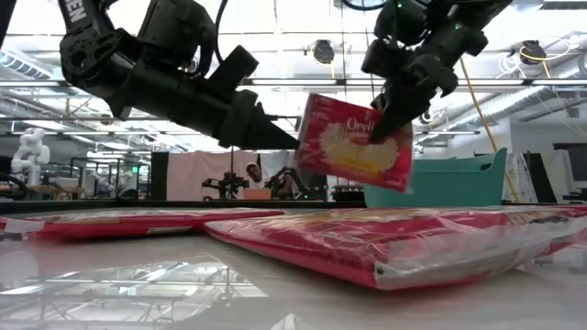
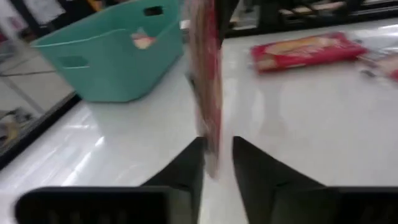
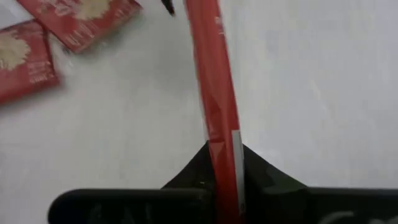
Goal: Sort popcorn bags into baskets
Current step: Put the red popcorn bag into the green bin
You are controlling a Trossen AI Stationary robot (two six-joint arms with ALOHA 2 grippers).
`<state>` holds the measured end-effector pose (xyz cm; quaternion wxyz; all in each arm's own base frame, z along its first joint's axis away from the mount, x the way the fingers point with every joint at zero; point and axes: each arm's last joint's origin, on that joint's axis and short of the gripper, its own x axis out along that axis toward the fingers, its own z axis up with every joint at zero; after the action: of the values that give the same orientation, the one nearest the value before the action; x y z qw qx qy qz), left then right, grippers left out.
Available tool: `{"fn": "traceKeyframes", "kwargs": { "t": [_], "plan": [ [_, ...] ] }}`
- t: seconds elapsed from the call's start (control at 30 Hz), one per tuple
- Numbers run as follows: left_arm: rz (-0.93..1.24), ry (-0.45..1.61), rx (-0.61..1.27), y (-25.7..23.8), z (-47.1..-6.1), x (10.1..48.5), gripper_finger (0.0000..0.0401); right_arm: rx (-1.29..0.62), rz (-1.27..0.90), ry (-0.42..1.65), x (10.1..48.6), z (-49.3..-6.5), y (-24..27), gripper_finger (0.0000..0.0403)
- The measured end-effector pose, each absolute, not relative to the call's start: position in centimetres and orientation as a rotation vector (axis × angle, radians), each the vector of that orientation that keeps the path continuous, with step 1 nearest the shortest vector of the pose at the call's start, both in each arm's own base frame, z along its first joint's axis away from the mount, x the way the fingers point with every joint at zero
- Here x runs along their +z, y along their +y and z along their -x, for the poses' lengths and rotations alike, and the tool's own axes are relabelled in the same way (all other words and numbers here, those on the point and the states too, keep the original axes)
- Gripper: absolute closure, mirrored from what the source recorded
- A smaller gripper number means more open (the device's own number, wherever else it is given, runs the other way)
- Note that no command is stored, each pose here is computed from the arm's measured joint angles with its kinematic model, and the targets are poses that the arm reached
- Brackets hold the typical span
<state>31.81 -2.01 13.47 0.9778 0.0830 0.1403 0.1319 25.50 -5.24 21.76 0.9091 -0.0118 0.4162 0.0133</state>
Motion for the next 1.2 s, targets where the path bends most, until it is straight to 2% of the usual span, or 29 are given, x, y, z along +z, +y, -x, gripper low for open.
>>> {"fn": "traceKeyframes", "kwargs": {
  "t": [0.2,0.37,0.57,0.83,1.2],
  "plan": [
    [-0.101,0.273,0.36,-1.6,-31.8,13.5,0.0215,-0.046,0.013,0.972,24.8,-23.1,-6.9,0.0396],
    [-0.017,0.285,0.383,-1.2,-31.7,13.2,0.0183,-0.136,0.07,1.039,29.0,-21.8,-8.5,0.0388],
    [0.041,0.315,0.393,-1.2,-31.6,12.8,0.0194,-0.287,0.098,1.051,32.8,-19.8,-11.8,0.0392],
    [0.07,0.31,0.367,-2.0,-31.5,12.8,0.0231,-0.461,0.007,1.099,32.8,-16.5,-16.5,0.0393],
    [0.109,0.302,0.361,-2.4,-31.5,12.8,0.0253,-0.352,-0.193,1.156,29.6,-15.6,-20.5,0.0393]
  ]
}}
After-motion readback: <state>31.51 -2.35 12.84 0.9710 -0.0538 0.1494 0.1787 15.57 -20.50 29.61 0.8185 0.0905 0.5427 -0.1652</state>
